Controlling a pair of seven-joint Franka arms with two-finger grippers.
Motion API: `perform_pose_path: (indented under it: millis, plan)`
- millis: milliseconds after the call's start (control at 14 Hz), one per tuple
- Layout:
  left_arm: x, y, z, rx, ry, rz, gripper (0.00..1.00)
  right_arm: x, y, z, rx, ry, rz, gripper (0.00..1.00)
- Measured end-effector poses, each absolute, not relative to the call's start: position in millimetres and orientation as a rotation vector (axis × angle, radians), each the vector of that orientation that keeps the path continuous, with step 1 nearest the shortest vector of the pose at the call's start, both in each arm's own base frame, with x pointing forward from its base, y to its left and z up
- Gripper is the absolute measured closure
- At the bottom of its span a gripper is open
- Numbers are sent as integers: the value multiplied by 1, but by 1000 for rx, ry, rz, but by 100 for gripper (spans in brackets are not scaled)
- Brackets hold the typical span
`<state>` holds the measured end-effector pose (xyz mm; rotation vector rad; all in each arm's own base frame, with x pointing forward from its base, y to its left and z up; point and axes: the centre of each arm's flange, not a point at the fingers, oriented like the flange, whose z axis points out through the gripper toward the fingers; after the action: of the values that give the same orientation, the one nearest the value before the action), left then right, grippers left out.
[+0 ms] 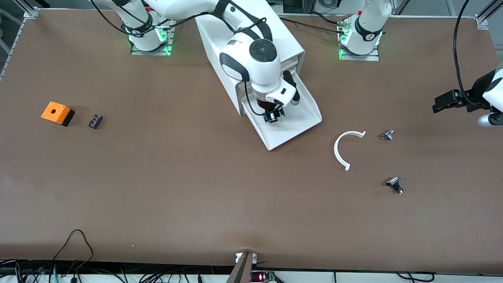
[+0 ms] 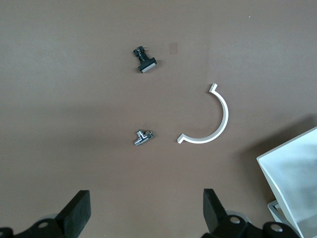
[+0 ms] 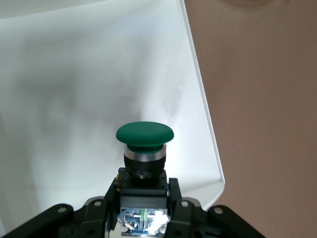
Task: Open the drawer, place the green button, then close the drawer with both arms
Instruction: 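Lower the green button into the open drawer with the right gripper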
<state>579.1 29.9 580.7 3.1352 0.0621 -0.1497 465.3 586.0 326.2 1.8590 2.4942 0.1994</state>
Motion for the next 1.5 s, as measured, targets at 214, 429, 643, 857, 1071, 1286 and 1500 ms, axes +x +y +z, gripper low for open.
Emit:
perform_pose_path:
  millis: [214,429,643,857,1071,1286,1500]
  plan:
    - [579,30,581,3135,62,-150,0,457,594,305,1809,2499,163,59]
    - [579,30,581,3135,62,-150,0,458,596,289,1790,2501,163,59]
    - [579,30,581,3135,62,-151,0,459,596,282,1790,2499,161,59]
    - [579,30,581,3135,62,-151,0,458,597,277,1782,2497,156,59]
    - [579,30,581,3135,62,-152,0,456,600,274,1789,2492,165,59]
    - [579,30,581,3135,62,-152,0,454,601,274,1809,2473,169,55]
    - [579,30,581,3135,62,-153,0,454,602,274,1821,2451,176,41]
